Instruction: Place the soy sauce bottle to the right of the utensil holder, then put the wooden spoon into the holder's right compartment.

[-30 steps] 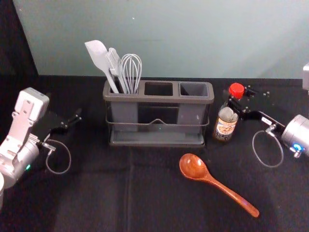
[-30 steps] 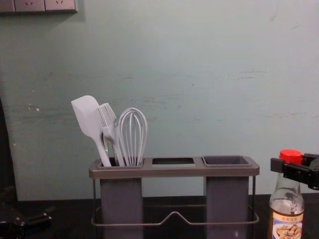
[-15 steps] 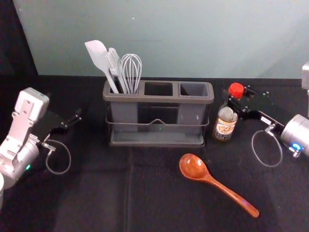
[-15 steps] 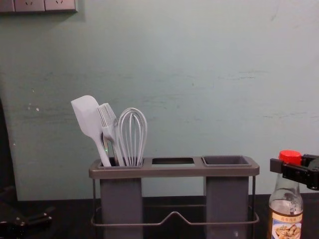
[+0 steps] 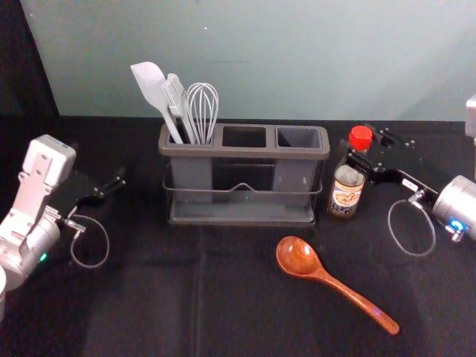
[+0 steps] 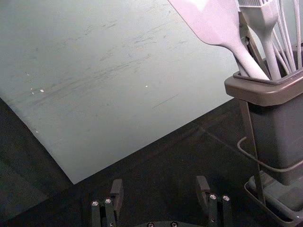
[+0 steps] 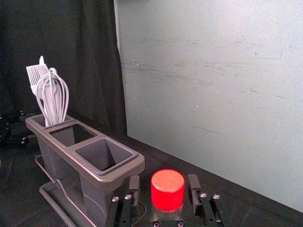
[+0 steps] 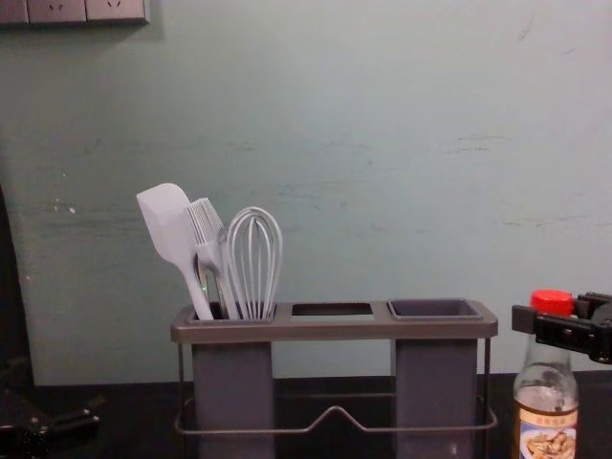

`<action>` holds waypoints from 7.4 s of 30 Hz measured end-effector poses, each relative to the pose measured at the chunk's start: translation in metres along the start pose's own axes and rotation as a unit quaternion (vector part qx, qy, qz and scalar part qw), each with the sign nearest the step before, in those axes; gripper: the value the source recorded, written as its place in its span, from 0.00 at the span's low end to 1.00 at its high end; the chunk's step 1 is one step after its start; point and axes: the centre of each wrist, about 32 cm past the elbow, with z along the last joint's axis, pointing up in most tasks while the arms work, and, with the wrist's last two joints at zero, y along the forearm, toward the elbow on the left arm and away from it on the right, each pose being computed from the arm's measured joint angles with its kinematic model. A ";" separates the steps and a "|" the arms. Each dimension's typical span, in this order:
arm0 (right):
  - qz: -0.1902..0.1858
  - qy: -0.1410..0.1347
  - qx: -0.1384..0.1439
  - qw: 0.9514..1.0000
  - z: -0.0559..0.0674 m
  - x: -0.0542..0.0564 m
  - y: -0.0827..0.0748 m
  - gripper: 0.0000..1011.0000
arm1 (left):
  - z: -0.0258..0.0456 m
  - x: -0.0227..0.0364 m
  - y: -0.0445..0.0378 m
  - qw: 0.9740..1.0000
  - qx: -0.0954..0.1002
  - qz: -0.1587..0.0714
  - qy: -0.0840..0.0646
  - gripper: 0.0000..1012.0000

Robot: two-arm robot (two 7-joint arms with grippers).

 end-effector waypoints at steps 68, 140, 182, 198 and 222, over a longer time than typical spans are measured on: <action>0.140 -0.013 -0.108 0.984 0.049 -0.071 -0.053 0.99 | 0.0000 0.0000 0.0000 1.000 0.000 0.000 0.000 0.99; 0.112 -0.025 -0.322 0.940 0.021 -0.078 0.046 0.99 | 0.0000 0.0000 0.0000 1.000 0.000 0.000 0.000 0.99; 0.114 -0.032 -0.282 0.952 0.035 -0.084 0.037 0.83 | 0.0000 0.0000 0.0000 1.000 0.000 0.000 0.000 0.99; 0.085 -0.045 -0.083 0.992 0.088 -0.096 0.011 0.83 | 0.0000 0.0000 0.0000 1.000 0.000 0.000 0.000 0.99; 0.015 -0.065 0.137 0.988 0.101 -0.076 0.056 0.83 | 0.0000 0.0000 0.0000 1.000 0.000 0.000 0.000 0.99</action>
